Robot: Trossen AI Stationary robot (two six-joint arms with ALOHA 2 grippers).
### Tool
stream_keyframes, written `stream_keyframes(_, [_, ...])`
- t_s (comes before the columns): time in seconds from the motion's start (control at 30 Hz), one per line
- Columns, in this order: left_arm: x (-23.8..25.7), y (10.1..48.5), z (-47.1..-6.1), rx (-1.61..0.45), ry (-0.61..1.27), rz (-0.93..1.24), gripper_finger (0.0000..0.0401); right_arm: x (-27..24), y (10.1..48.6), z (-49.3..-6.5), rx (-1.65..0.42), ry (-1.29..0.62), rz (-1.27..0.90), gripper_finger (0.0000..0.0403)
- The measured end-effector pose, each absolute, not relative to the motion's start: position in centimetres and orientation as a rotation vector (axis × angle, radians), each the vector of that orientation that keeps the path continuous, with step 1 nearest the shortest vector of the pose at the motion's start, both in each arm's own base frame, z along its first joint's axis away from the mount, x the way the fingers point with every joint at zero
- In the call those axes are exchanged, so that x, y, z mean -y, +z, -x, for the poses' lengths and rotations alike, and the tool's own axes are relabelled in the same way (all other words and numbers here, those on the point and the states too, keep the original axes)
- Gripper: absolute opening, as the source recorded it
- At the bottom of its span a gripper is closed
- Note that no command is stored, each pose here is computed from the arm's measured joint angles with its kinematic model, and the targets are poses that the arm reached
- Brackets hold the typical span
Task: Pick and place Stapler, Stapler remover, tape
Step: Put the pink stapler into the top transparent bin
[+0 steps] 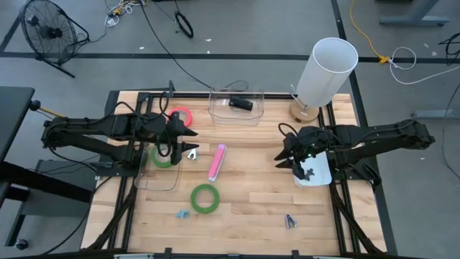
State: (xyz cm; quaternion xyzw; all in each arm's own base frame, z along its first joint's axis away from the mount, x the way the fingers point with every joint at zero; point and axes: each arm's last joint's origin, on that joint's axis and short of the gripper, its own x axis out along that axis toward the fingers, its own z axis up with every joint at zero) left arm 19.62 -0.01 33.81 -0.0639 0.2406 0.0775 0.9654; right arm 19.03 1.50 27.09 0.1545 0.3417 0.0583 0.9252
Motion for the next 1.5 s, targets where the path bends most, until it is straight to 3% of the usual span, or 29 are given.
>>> stream_keyframes(0.33, [-0.1, 34.9, -20.1, -0.362, 0.160, 0.218, 0.0213, -1.3, 27.5, -19.6, -0.625, 0.063, -0.305, 0.0158])
stream_keyframes(0.7, [0.0, 34.4, -20.9, -0.381, 0.163, 0.237, 0.0213, -1.3, 27.5, -19.6, -0.623, 0.049, -0.301, 0.0175])
stream_keyframes(1.1, [-0.4, 36.0, -23.7, -0.550, 0.199, 0.218, 0.0213, -1.1, 27.5, -19.6, -0.616, 0.004, -0.263, 0.0177])
stream_keyframes(1.5, [-2.0, 35.3, -26.9, -0.671, 0.332, 0.472, 0.0213, -1.0, 27.3, -19.4, -0.639, -0.022, -0.297, 0.0177])
